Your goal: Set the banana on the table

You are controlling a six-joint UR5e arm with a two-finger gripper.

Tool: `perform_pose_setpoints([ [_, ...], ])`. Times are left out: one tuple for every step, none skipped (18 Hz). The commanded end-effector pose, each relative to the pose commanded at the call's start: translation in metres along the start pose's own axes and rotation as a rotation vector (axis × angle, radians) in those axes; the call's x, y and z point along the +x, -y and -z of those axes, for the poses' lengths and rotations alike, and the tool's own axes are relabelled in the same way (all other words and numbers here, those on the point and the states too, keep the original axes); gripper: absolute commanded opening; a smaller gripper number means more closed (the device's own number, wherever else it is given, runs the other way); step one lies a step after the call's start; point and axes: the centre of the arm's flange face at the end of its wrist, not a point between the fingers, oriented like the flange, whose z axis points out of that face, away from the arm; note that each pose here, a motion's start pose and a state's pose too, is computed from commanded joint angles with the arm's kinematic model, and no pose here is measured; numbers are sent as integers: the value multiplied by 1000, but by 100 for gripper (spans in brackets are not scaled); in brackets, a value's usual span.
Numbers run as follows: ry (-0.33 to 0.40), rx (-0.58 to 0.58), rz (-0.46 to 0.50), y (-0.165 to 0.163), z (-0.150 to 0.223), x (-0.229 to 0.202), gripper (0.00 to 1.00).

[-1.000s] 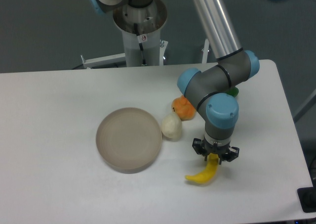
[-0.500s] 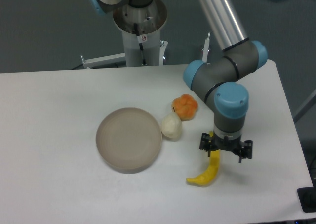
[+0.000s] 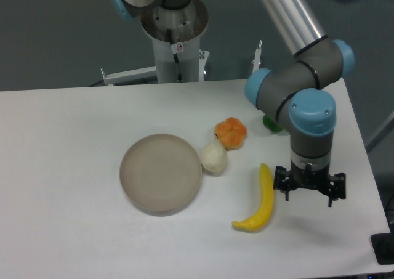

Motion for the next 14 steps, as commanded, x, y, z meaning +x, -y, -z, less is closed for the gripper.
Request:
perform_pose_setpoints([
  [8, 2, -3, -3, 2, -6, 100],
  [21, 0, -17, -4, 6, -11, 100],
  [37, -21, -44, -5, 7, -13, 100],
  [57, -49, -83, -7, 8, -16, 100],
  [70, -71, -139, -9, 9, -18, 100],
  [75, -81, -194, -8, 11, -21, 100],
  [76, -83, -232, -8, 10, -22, 100],
  [77, -83, -246, -7, 11, -23, 100],
  [82, -81, -249, -7, 13, -26, 100],
  [86, -78, -247, -7, 14, -27, 100],
  [87, -78, -247, -7, 14, -28, 100],
  [89, -77, -247, -7, 15, -28, 100],
  [91, -76, -246, -6, 16, -29, 100],
  [92, -77, -246, -6, 16, -29, 100],
])
